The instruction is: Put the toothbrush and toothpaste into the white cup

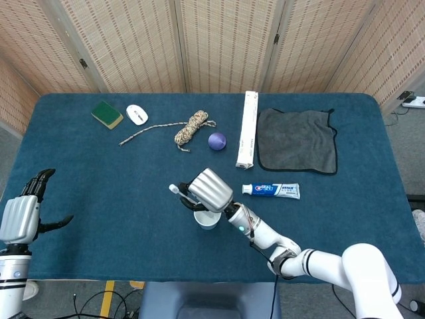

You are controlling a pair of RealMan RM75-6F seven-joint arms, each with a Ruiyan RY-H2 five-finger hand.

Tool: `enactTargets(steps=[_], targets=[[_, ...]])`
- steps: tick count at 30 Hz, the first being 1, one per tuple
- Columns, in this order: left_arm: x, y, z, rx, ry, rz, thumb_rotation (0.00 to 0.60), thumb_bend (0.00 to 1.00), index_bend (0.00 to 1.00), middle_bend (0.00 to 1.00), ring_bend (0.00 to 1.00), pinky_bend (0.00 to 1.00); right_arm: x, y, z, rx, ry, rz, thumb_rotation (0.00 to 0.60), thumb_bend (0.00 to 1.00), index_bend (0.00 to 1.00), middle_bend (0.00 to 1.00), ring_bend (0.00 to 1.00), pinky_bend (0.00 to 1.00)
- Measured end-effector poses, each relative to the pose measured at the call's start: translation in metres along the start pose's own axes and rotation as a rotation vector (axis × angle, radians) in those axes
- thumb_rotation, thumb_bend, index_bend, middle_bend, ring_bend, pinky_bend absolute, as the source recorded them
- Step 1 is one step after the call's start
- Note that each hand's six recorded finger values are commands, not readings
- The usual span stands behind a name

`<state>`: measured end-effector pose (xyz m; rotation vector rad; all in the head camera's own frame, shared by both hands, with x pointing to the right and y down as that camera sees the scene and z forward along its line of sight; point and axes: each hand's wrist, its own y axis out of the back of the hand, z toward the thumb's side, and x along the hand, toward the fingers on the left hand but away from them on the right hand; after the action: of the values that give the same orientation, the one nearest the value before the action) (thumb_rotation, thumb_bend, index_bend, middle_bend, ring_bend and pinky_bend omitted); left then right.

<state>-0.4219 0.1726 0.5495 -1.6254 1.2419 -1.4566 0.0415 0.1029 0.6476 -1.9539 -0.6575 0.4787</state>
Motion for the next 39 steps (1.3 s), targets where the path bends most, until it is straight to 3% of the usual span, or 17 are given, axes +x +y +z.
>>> enactTargets(steps=[10,17,23,30,39], targets=[[-0.001,-0.001,-0.001,0.0,0.0,-0.003,0.6,0.12,0.12,0.15,0.19,0.44,0.024,-0.006,-0.003,0.024,0.007,0.034,0.6,0.42,0.36,0.88,1.0,0.98],[0.001,0.001,0.005,-0.007,-0.017,0.006,0.6,0.12,0.12,0.15,0.19,0.44,0.039,0.0,-0.004,0.03,-0.001,0.054,0.6,0.32,0.14,0.86,1.0,0.98],[0.001,0.003,0.009,-0.008,-0.027,0.012,0.6,0.12,0.12,0.15,0.19,0.44,0.056,0.022,-0.024,0.045,-0.055,0.044,0.6,0.23,0.13,0.86,1.0,0.98],[-0.001,0.004,0.01,-0.008,-0.027,0.015,0.6,0.12,0.12,0.15,0.19,0.44,0.087,0.05,-0.062,0.09,-0.168,0.056,0.6,0.23,0.13,0.86,1.0,0.98],[-0.004,0.005,0.013,-0.006,-0.03,0.019,0.6,0.12,0.12,0.15,0.19,0.44,0.127,0.044,-0.116,0.177,-0.326,0.194,0.6,0.23,0.17,0.87,1.0,0.98]])
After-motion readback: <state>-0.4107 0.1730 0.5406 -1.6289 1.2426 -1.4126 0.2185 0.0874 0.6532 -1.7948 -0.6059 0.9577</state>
